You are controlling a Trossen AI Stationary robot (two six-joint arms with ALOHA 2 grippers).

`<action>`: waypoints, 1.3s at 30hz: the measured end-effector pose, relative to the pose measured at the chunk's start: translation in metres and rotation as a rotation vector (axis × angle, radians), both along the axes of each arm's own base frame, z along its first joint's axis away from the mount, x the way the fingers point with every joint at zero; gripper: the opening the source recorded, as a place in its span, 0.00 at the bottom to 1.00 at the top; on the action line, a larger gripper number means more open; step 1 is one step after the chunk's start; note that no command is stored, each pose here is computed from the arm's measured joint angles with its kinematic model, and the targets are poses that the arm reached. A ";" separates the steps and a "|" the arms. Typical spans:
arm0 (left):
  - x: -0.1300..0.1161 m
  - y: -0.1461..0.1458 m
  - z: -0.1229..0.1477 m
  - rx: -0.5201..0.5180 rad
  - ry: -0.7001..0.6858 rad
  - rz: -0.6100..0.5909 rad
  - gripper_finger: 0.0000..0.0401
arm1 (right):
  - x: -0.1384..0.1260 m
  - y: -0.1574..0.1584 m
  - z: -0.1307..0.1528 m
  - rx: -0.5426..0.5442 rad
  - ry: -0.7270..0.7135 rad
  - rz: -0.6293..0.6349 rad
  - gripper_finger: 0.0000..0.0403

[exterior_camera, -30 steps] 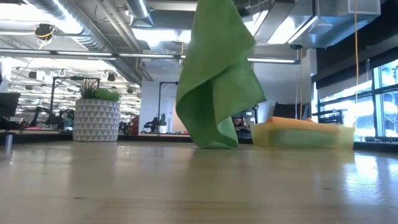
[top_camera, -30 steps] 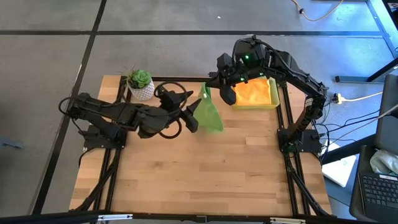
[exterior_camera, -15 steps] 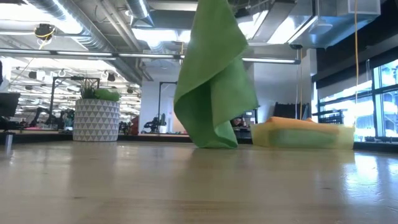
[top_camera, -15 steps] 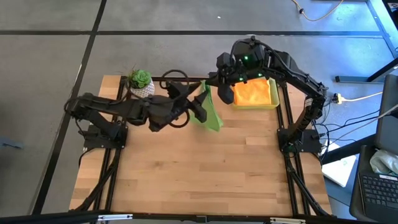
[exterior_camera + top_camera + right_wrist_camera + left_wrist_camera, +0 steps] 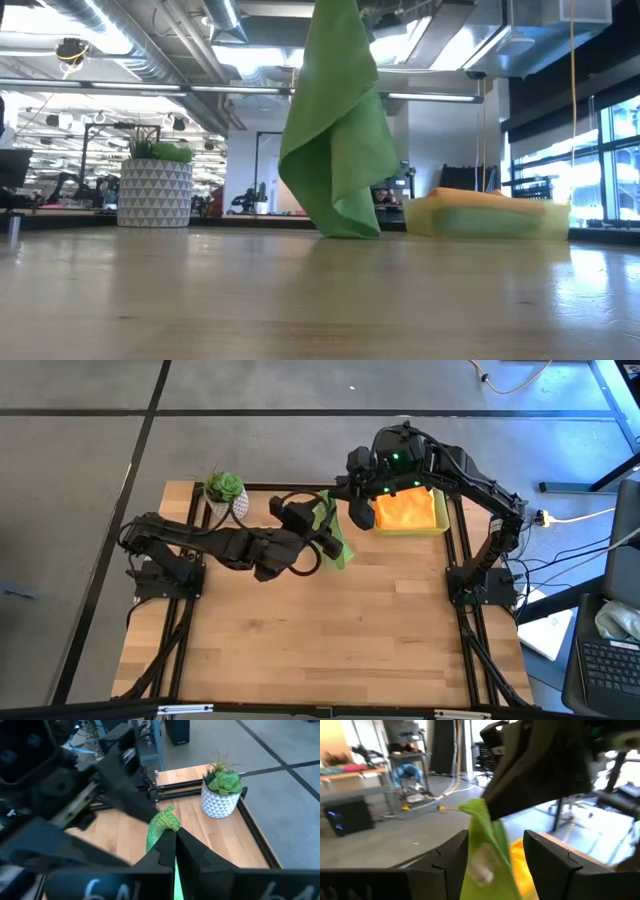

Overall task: Fold microfiber towels
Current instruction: Fold the green microfiber towel

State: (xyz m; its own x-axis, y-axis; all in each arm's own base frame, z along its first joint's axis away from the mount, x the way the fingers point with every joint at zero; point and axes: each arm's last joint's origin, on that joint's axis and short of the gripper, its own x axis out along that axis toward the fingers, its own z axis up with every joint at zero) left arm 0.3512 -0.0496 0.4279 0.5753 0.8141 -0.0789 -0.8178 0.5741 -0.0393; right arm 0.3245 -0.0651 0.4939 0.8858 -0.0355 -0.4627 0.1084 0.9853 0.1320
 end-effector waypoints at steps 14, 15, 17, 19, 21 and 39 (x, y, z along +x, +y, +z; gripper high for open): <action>0.000 0.012 -0.003 0.059 0.110 0.056 0.45 | 0.001 0.003 0.000 -0.003 0.000 0.011 0.01; 0.000 0.012 -0.005 0.061 0.124 0.056 0.45 | 0.001 0.003 0.000 -0.003 0.000 0.010 0.01; -0.001 0.011 -0.007 0.062 0.141 0.053 0.45 | 0.001 0.003 0.000 -0.003 0.000 0.010 0.01; -0.002 0.010 -0.008 0.057 0.143 0.054 0.45 | 0.001 0.003 0.000 -0.004 0.000 0.010 0.01; -0.003 0.007 -0.009 0.059 0.152 0.054 0.45 | 0.001 0.003 0.000 -0.013 0.001 0.010 0.01; -0.007 0.012 -0.020 0.047 0.234 0.075 0.44 | 0.000 0.001 -0.001 -0.024 0.016 -0.004 0.01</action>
State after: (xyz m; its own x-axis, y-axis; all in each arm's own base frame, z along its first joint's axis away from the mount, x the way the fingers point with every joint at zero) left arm 0.3441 -0.0377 0.4079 0.4840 0.8596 -0.1638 -0.8417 0.5085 0.1818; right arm 0.3243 -0.0640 0.4927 0.8783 -0.0502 -0.4755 0.1142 0.9877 0.1066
